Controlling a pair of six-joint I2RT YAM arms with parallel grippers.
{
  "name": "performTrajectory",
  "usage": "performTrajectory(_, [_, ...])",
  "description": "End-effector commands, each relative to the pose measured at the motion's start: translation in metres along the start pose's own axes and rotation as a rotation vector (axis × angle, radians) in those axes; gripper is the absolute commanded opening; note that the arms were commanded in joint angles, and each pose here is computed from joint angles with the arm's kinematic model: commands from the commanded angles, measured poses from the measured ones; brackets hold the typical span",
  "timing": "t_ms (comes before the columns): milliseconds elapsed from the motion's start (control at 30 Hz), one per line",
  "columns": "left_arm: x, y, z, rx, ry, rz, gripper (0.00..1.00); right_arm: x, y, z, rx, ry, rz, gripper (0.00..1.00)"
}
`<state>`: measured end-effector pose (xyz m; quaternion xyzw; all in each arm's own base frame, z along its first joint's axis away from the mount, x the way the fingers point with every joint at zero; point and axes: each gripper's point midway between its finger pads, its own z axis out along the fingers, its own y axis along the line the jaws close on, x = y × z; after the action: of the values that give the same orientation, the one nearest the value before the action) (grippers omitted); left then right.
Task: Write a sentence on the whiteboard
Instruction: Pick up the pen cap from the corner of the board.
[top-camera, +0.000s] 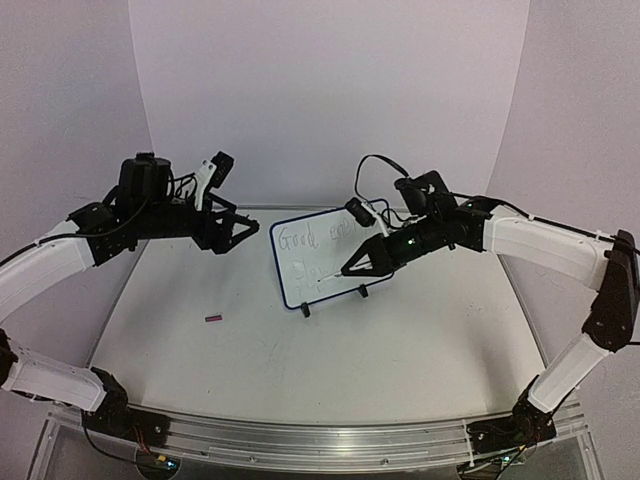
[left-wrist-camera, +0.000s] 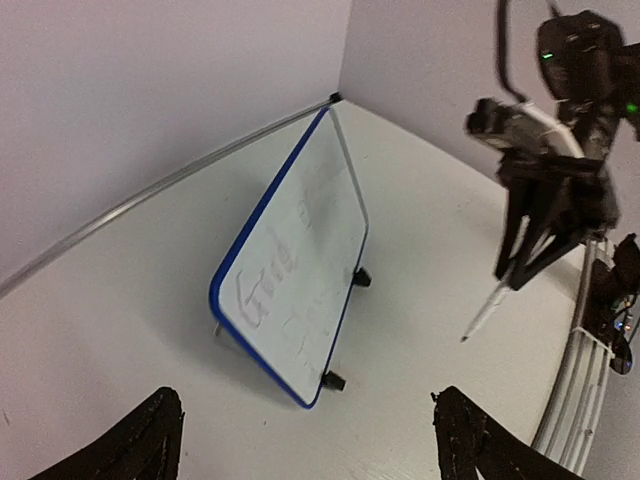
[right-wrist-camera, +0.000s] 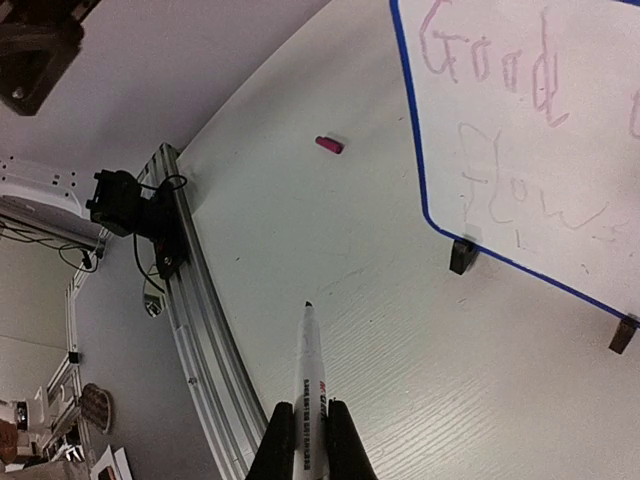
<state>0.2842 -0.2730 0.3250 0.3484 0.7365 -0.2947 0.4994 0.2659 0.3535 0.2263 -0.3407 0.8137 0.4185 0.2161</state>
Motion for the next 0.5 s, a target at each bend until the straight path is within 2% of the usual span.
performTrajectory(0, [0.057,0.039,0.000,-0.223,0.060,-0.120,0.87,0.003,0.018,0.004,-0.049,0.047,-0.036,0.00])
performTrajectory(67, [0.094,0.060,-0.002,-0.325,0.100,-0.190,0.87,0.004,0.017,0.006,-0.042,0.050,-0.039,0.00])
performTrajectory(267, [0.175,0.104,-0.003,-0.404,0.200,-0.461,0.86,0.007,0.014,0.004,-0.019,0.049,-0.048,0.00])
performTrajectory(467, [0.201,0.115,0.016,-0.353,0.254,-0.538,0.86,0.014,0.010,0.004,-0.002,0.054,-0.043,0.00])
